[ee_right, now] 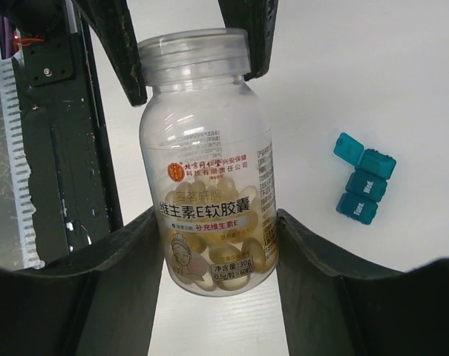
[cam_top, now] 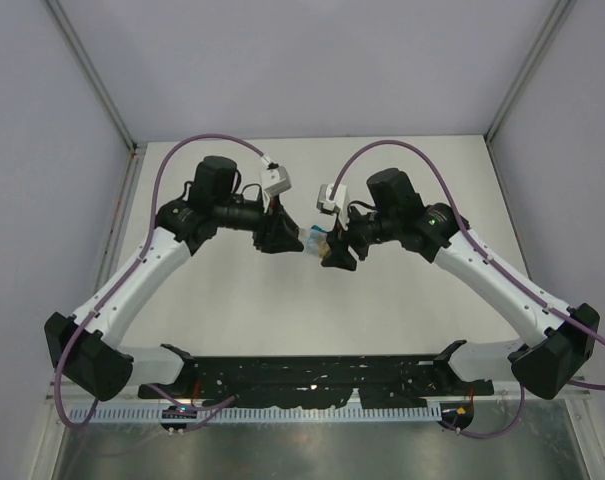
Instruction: Sort the pills into containers
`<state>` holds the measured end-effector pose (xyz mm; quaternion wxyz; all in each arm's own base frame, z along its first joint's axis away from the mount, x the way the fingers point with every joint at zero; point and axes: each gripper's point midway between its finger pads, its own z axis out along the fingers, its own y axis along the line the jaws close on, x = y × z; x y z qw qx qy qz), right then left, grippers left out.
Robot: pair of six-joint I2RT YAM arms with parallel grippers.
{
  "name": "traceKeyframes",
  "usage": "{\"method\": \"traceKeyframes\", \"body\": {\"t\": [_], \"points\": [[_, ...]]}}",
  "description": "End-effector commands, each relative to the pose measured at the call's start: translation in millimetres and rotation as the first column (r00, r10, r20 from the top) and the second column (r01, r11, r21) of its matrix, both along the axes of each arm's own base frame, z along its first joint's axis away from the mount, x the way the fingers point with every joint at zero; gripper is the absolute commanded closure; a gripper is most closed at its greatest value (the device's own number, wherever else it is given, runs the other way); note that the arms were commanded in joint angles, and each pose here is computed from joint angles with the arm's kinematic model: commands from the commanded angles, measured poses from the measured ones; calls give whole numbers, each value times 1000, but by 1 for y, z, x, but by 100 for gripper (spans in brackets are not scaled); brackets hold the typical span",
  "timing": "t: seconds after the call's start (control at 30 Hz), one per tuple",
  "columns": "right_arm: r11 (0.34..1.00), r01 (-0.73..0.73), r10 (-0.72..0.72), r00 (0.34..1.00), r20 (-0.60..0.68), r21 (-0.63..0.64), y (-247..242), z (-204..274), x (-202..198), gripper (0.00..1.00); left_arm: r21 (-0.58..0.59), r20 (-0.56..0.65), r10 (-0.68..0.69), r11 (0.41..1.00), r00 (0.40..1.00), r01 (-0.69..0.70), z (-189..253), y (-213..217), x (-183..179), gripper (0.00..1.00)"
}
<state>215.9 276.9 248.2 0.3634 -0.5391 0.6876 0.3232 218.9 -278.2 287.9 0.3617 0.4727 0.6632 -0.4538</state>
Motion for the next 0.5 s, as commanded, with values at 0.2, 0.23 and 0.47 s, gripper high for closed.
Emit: {"method": "traceKeyframes", "body": {"t": [0.2,0.23,0.47], "points": [[975,203,-218,951,221,86,-3,46,48,94,-59,-233,130,987,964,-147,14,-18,20,100],[969,231,-245,938,244,86,-5,48,53,94,-59,-260,144,984,955,-165,15,-18,22,100],[926,359,-378,861,340,120,-14,57,72,94,-39,-394,283,945,874,-324,17,-15,38,100]]}}
